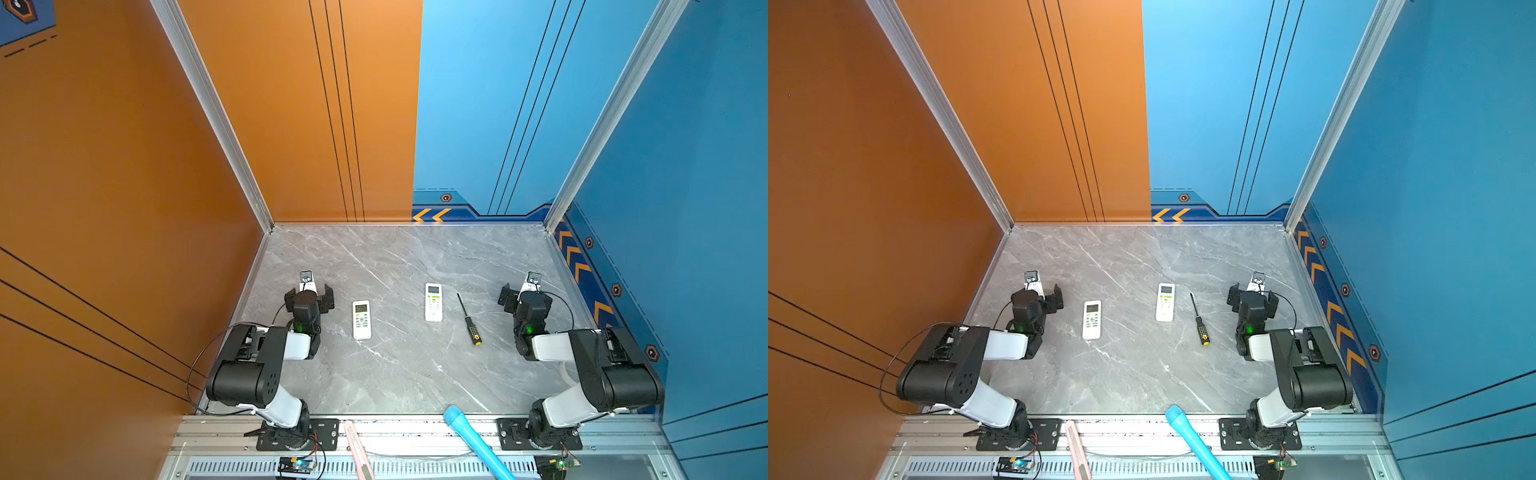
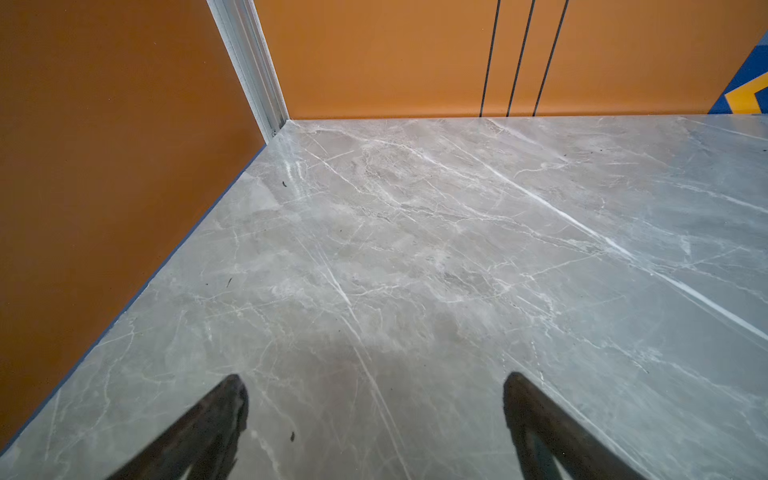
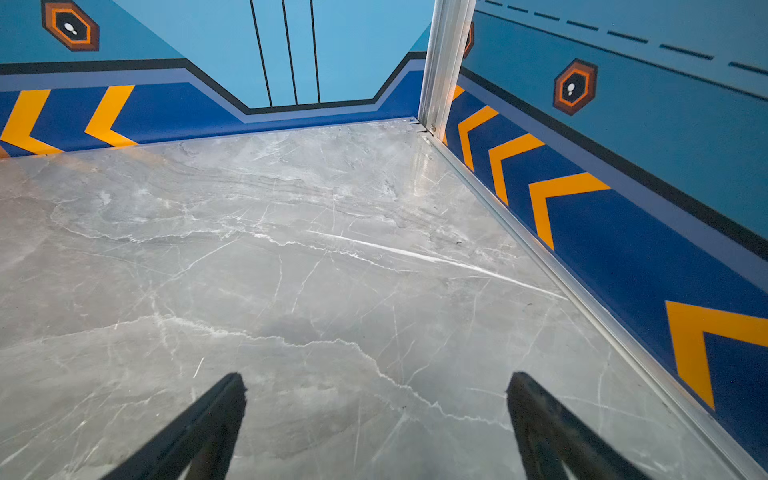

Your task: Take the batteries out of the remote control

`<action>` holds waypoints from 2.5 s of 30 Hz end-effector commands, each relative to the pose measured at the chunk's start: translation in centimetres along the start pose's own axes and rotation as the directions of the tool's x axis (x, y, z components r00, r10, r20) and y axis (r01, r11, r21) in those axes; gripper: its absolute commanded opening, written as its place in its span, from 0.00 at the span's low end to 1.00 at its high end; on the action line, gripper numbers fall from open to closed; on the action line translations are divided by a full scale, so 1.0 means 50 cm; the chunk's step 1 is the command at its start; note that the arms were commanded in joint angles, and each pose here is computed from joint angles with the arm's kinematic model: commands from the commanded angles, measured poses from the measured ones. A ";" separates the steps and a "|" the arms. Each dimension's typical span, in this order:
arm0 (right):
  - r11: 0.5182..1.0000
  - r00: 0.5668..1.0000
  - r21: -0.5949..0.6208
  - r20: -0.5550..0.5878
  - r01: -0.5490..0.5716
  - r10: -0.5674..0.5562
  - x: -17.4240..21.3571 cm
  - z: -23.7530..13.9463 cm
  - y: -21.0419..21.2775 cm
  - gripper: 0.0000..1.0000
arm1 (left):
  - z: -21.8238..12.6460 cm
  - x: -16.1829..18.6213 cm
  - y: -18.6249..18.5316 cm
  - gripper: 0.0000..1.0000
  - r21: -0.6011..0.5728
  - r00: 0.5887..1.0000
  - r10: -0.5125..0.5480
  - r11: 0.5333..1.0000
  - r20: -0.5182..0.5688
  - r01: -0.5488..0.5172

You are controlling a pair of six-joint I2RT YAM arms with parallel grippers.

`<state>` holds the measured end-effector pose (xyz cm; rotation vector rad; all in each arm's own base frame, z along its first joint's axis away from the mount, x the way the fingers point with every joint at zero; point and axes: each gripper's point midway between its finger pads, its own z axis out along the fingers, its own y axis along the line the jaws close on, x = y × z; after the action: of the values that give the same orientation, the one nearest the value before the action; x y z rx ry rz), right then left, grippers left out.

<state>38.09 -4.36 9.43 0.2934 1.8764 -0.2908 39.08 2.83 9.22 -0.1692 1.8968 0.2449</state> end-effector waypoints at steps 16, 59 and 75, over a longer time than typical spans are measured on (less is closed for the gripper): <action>1.000 1.000 -0.004 0.007 -0.021 0.021 -0.006 -0.001 -0.001 1.00 | -0.003 -0.001 0.010 0.98 -0.022 1.000 -0.009 1.000 0.010 0.009; 0.937 0.824 -0.290 -0.567 -0.194 -0.005 -0.114 -0.257 0.283 1.00 | -0.279 -0.206 -0.180 0.98 0.308 0.939 -0.148 0.919 -0.312 0.247; 0.960 0.640 -0.279 -0.737 0.007 -0.218 0.087 -0.247 0.491 0.98 | -0.307 -0.129 -0.399 0.98 0.414 0.745 -0.074 0.792 -0.663 0.449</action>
<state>34.47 24.40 8.42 0.0462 2.7393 0.1035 31.74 -19.01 16.90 -0.1060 2.4836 -0.5421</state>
